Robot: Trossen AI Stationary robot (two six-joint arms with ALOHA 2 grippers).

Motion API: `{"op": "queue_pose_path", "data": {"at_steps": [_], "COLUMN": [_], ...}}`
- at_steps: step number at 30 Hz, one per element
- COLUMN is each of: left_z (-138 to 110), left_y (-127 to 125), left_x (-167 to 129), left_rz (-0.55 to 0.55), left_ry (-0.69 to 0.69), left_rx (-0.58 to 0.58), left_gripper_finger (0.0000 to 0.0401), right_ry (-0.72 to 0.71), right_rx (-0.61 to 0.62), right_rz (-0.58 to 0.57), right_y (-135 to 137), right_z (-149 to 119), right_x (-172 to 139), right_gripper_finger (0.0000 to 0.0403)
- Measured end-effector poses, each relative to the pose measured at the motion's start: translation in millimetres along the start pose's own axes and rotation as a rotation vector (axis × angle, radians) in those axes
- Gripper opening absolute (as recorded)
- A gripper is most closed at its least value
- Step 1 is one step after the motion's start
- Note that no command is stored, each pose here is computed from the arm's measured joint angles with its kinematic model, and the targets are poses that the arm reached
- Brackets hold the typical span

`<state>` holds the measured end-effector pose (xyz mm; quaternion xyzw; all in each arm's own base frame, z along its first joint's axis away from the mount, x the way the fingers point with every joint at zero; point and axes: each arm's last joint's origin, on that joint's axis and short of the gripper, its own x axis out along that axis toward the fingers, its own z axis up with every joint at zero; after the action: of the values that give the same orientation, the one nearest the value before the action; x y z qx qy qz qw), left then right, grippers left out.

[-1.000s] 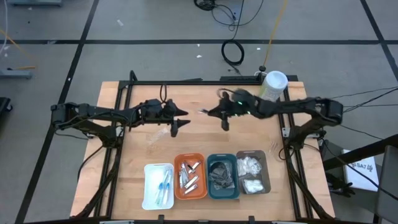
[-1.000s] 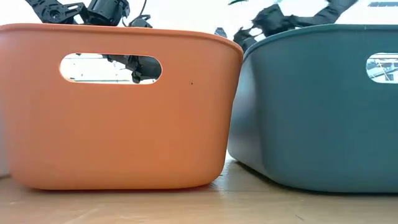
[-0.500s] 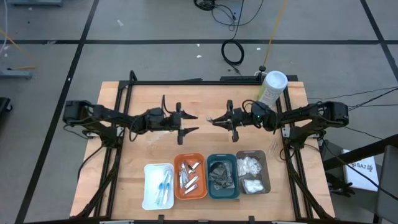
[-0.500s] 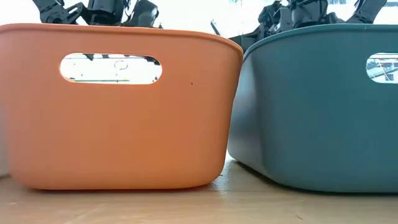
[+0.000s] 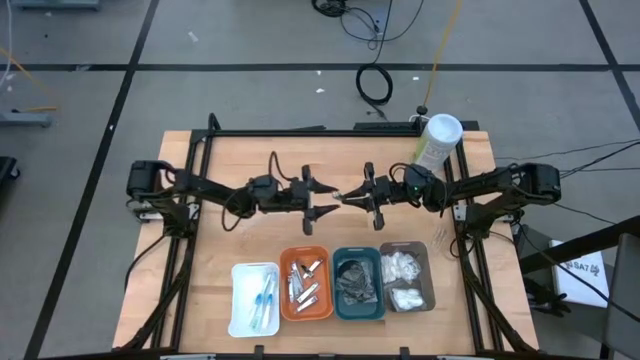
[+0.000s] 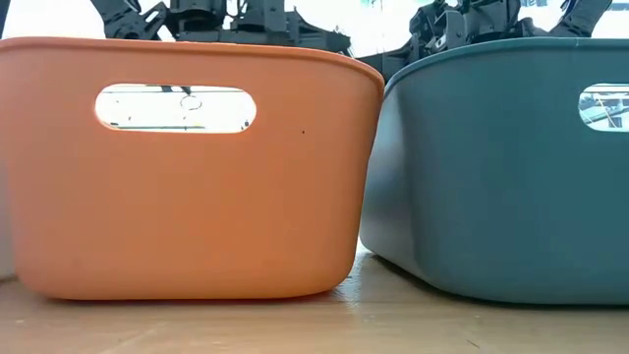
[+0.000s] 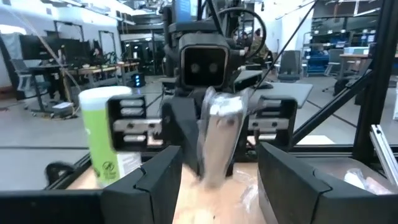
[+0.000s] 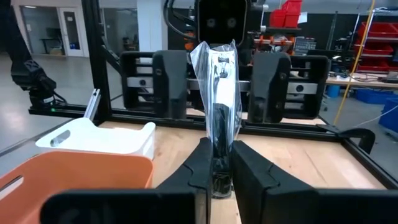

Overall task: Pick & Place Travel size toiletries
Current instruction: Put the silver nail cutter into the orange bin

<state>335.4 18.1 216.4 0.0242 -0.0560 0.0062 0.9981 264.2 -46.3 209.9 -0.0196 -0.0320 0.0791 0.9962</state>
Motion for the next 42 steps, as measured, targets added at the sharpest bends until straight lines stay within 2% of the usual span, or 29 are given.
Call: {"op": "queue_pose_path", "data": {"at_steps": [5, 15, 19, 23, 25, 28, 33, 36, 39, 42], "left_z": [0.0, 2.9, 2.8, 3.0, 2.7, 1.6, 4.6, 11.0, 14.3, 14.1], "left_y": [0.0, -0.2, -0.6, -1.6, -1.3, -1.6, -4.4, -12.5, -23.1, -40.6], "left_x": [14.3, 16.4, 16.4, 16.3, 16.1, 16.1, 12.7, 7.1, -1.2, -9.8], "left_rz": [-0.014, -0.014, -0.032, -0.071, -0.070, -0.074, -0.090, -0.139, -0.299, -0.451], "left_ry": [-0.016, -0.028, -0.028, -0.032, -0.030, -0.018, 0.054, 0.130, 0.257, 0.408], "left_rx": [0.005, 0.036, 0.029, 0.040, 0.042, 0.006, -0.061, -0.134, -0.307, -0.482], "left_gripper_finger": [0.0209, 0.0202, 0.0150, 0.0054, 0.0038, 0.0038, 0.0038, 0.0039, 0.0039, 0.0040], "right_ry": [0.006, 0.024, 0.023, 0.025, 0.030, 0.065, 0.125, 0.158, 0.152, 0.148], "right_rx": [-0.014, -0.019, -0.019, -0.018, -0.016, 0.003, 0.053, 0.070, 0.060, 0.055], "right_rz": [0.006, 0.012, 0.012, 0.011, 0.009, -0.001, -0.035, -0.064, -0.090, -0.150], "right_y": [1.4, 2.8, 2.8, 2.9, 2.7, 2.1, 0.7, 2.1, 5.0, 7.5], "right_z": [-0.6, -2.4, -2.4, -2.6, -3.0, -6.1, -6.6, 0.7, 15.6, 28.6], "right_x": [0.5, 0.9, 0.9, 0.9, 0.8, 0.7, -3.4, -10.8, -21.3, -32.5], "right_gripper_finger": [0.0026, 0.0026, 0.0026, 0.0026, 0.0029, 0.0060, 0.0153, 0.0207, 0.0248, 0.0269]}}
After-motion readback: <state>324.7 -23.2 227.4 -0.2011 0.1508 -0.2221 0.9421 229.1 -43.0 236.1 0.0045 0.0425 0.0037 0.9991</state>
